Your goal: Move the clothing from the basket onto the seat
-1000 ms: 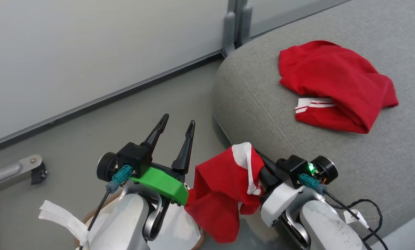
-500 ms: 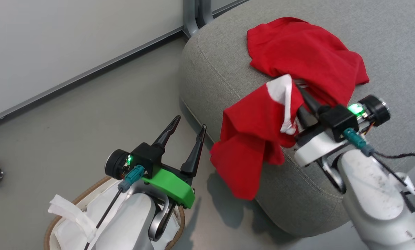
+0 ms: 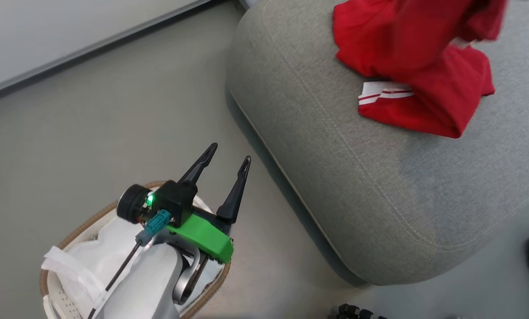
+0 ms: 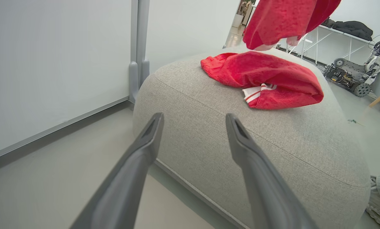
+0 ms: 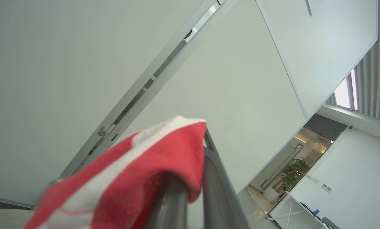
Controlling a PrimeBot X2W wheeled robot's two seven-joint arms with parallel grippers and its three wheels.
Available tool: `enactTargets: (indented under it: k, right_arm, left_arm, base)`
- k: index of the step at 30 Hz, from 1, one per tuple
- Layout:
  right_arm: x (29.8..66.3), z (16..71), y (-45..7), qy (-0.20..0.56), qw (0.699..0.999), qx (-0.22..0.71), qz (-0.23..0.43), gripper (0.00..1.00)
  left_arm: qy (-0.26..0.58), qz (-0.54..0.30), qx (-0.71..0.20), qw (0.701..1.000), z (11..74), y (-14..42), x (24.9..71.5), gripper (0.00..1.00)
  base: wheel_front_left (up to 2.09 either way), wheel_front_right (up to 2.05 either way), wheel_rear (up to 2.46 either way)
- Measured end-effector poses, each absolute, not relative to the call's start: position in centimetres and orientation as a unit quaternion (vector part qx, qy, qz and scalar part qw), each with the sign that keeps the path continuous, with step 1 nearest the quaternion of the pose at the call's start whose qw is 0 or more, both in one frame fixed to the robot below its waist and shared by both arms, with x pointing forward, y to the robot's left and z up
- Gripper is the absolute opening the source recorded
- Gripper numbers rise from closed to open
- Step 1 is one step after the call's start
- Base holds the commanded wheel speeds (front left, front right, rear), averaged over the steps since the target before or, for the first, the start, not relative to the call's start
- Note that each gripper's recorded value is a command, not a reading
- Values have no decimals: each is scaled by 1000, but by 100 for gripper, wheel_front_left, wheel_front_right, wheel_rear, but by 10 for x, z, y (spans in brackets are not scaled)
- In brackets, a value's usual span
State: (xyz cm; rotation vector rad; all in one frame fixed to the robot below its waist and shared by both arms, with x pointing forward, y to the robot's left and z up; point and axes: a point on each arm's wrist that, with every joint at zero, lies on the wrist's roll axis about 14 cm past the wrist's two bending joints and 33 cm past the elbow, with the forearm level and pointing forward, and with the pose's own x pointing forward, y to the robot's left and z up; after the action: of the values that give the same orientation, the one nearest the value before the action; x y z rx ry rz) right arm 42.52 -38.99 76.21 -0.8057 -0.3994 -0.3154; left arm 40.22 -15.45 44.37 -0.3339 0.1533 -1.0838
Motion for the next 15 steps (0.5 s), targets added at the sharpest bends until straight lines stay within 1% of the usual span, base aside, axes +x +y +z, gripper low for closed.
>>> enactTargets:
  k: [2, 3, 5, 6, 9, 11, 13, 15]
  right_arm:
    - [430, 769, -404, -186, 882, -397, -174, 0]
    - [433, 765, -414, -174, 884, -392, -185, 0]
    - [442, 742, -432, -139, 897, -365, -204, 0]
    - [446, 726, -440, -121, 906, -345, -213, 0]
    - [456, 678, -454, -69, 920, -316, -221, 0]
    - [457, 632, -459, -24, 930, -293, -223, 0]
    - [452, 578, -461, 28, 938, -261, -227, 0]
    - [442, 538, -462, 67, 941, -233, -236, 0]
  left_arm:
    - [71, -513, -159, 840, 441, -153, 407, 100]
    - [70, -514, -160, 840, 440, -153, 410, 100]
    - [72, -511, -160, 842, 435, -150, 415, 100]
    - [76, -508, -161, 842, 431, -147, 416, 100]
    - [82, -504, -162, 845, 422, -141, 422, 100]
    - [83, -500, -162, 847, 417, -138, 426, 100]
    - [89, -497, -162, 848, 410, -134, 428, 100]
    - [97, -494, -163, 848, 404, -130, 428, 100]
  base:
    - [0, 0, 0]
    - [0, 0, 0]
    - [0, 0, 0]
    - [0, 0, 0]
    - [0, 0, 0]
    - [0, 0, 0]
    - [0, 0, 0]
    - [0, 0, 0]
